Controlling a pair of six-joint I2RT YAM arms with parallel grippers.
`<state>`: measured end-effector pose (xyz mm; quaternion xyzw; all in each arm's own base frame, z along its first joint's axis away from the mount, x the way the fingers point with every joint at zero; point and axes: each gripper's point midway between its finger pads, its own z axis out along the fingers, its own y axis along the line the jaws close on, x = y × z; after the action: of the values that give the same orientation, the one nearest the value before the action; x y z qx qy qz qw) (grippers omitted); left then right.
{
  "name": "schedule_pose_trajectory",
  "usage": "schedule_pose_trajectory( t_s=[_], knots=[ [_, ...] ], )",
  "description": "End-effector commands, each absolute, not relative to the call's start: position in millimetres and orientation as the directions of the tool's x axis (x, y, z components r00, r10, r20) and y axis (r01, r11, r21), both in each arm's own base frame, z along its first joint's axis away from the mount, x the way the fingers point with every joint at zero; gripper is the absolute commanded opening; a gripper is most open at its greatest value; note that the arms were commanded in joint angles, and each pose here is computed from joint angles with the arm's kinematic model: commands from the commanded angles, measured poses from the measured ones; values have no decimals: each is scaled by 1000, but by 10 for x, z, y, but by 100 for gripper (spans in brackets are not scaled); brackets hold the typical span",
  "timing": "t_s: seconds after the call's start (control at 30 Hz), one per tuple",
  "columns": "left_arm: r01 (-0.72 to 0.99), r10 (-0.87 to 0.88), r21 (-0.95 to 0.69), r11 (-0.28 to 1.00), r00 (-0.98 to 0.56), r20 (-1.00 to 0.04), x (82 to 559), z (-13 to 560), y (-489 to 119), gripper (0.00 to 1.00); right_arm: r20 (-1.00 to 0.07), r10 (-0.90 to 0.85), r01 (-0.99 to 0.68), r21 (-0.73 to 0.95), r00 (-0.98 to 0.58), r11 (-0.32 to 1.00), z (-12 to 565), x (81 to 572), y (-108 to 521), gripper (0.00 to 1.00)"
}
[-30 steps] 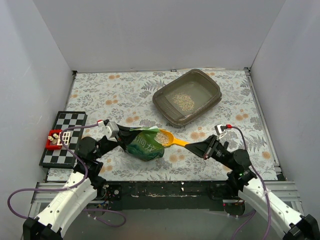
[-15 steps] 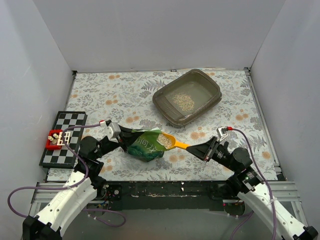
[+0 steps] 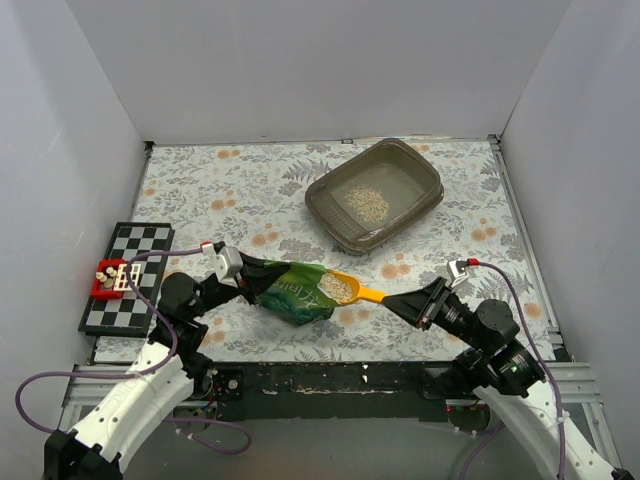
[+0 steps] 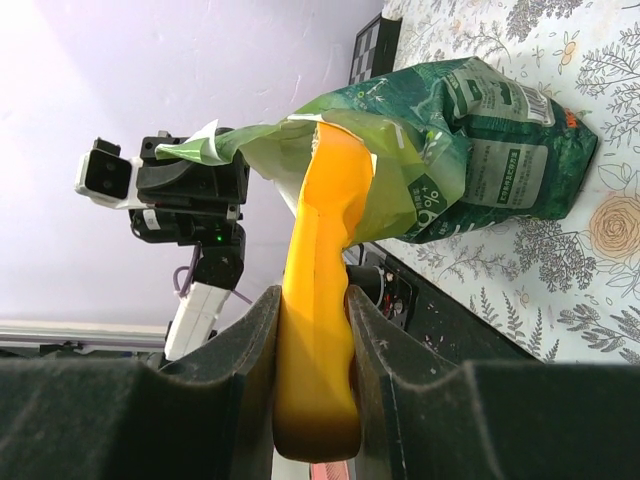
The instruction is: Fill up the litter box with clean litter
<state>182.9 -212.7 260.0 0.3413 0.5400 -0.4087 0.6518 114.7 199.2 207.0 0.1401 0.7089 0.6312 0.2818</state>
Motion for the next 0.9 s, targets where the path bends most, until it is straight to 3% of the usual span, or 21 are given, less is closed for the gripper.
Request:
schedule_pose_trajectory(
  t_s=[0.0,0.4,0.87],
  knots=[
    [876,-165,13,481,105,-981,1927,2636,-2072,0,-245,650,-189,969,-719,157,2351,1199,1800,1],
    [914,-138,-36,404,21,-990,1878,2500,-2222,0,-301,613,-234,954,-731,188,2568,1261,1907,1],
    [926,17,-67,371,-78,-997,1797,2094,-2571,0,-261,666,-132,962,-699,238,2450,1148,1660,1]
  ],
)
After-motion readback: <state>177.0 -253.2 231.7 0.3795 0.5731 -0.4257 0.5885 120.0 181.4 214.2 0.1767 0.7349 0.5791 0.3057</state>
